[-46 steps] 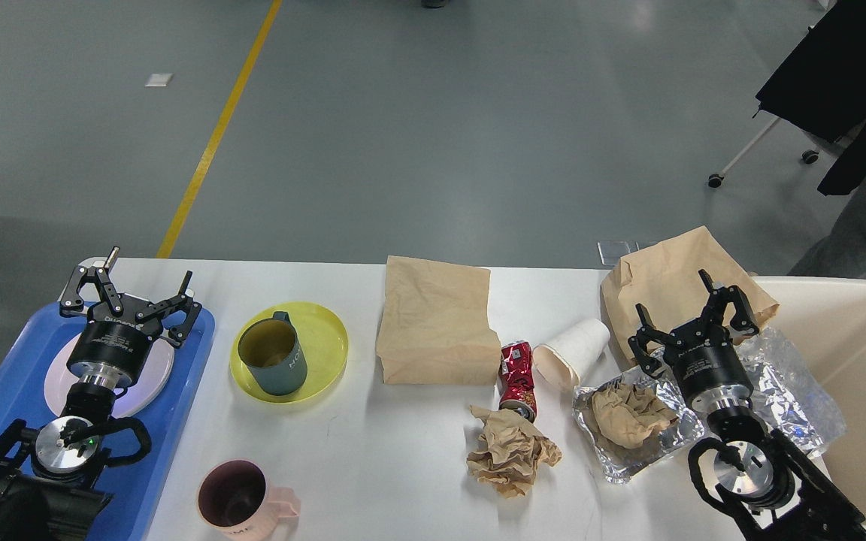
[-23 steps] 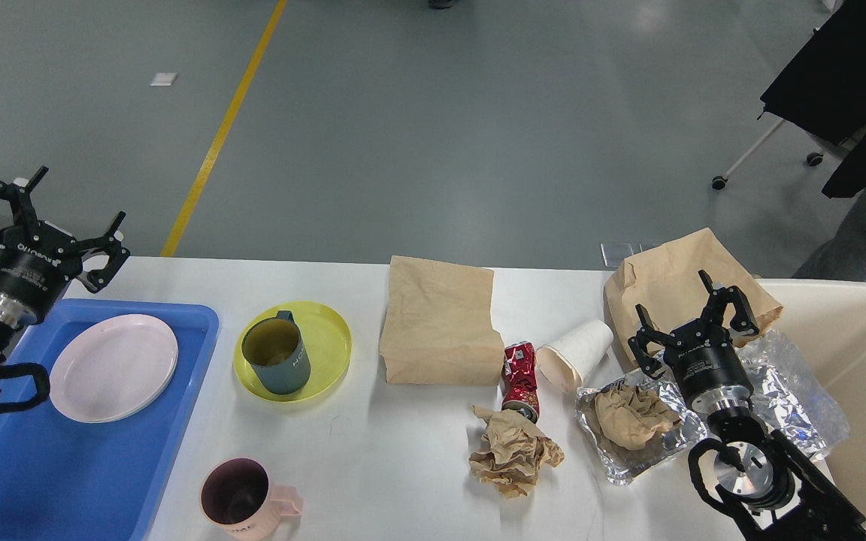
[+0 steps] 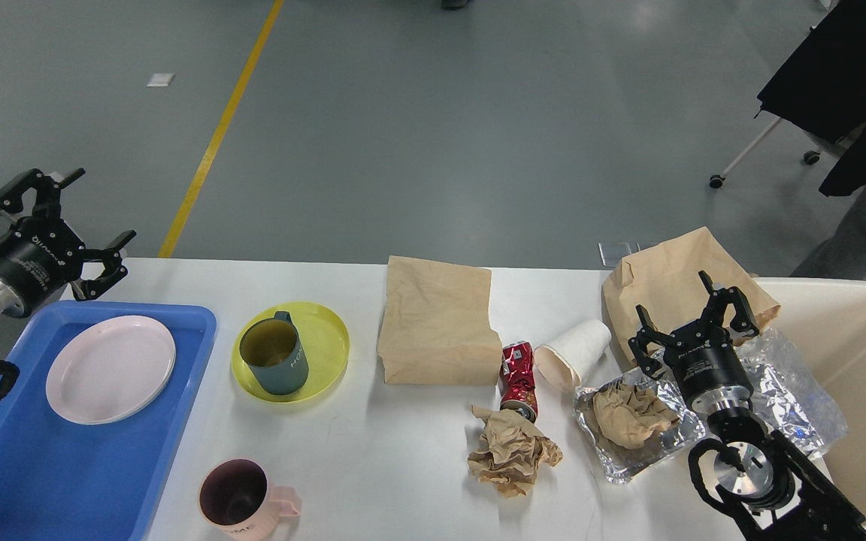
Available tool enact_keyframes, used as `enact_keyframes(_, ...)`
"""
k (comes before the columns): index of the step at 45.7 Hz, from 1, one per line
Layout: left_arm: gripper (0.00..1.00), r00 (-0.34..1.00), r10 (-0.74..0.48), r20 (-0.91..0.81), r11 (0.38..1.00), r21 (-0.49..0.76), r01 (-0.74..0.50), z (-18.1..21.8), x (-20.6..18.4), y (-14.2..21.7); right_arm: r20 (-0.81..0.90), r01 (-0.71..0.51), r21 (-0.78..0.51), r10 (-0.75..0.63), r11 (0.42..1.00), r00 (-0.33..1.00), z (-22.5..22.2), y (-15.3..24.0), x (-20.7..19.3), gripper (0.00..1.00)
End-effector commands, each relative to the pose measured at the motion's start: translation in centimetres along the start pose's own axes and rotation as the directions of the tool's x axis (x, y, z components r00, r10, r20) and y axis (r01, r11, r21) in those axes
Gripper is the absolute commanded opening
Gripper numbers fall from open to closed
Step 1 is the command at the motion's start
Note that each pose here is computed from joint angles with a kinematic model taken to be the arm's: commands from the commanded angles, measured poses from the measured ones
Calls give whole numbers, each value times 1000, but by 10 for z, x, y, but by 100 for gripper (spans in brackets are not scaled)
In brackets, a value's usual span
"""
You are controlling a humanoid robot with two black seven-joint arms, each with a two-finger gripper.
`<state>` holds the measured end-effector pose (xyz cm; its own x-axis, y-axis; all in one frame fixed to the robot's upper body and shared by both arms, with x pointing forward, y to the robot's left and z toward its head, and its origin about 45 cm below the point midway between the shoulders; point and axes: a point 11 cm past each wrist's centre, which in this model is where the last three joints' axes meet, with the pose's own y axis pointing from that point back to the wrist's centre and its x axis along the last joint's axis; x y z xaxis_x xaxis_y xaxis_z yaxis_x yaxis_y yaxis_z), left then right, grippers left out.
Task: Tidy desktop
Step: 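Lift the left gripper off the tray and move toward the pink mug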
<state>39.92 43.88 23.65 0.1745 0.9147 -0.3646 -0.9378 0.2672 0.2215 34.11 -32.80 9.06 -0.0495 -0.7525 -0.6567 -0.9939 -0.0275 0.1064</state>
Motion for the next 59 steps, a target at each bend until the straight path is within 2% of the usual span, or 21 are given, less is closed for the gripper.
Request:
enact_keyframes(1, 97, 968, -60, 243, 981, 193, 13, -2, -12, -11, 0, 0, 1, 0, 1000, 1000, 0, 0, 0, 100)
enact_keyframes(9, 97, 814, -227, 535, 888, 456, -53, 7, -30, -22, 0, 2, 2, -2, 1000, 1000, 0, 0, -1, 100)
enact_keyframes(15, 97, 598, -412, 687, 770, 613, -174, 12, -51, -35, 0, 2, 2, -2, 1000, 1000, 0, 0, -1, 100)
enact_keyframes(23, 97, 327, -624, 709, 639, 705, -309, 7, -102, -58, 0, 2, 0, -2, 1000, 1000, 0, 0, -1, 100)
enact_keyframes(26, 97, 274, -695, 665, 581, 744, -330, 7, -121, -52, 0, 2, 0, -2, 1000, 1000, 0, 0, 0, 100)
enact_keyframes(31, 97, 197, -749, 633, 533, 752, -389, 29, -145, -35, 0, 2, 0, -2, 1000, 1000, 0, 0, 0, 100)
enact_keyframes(34, 97, 168, -773, 612, 501, 750, -431, 35, -154, -23, 0, 2, 0, -2, 1000, 1000, 0, 0, -1, 100)
enact_keyframes(43, 97, 117, -860, 497, 414, 813, -409, 10, -210, 2, 0, 0, 1, 0, 1000, 1000, 0, 0, 0, 100)
enact_keyframes(50, 97, 128, -893, 431, 344, 838, -423, -2, -235, 36, 0, 0, 0, 0, 1000, 1000, 0, 0, 0, 100)
enact_keyframes(59, 97, 163, -884, 438, 347, 849, -398, 6, -252, 59, 0, -1, -1, 1, 1000, 1000, 0, 0, 0, 100)
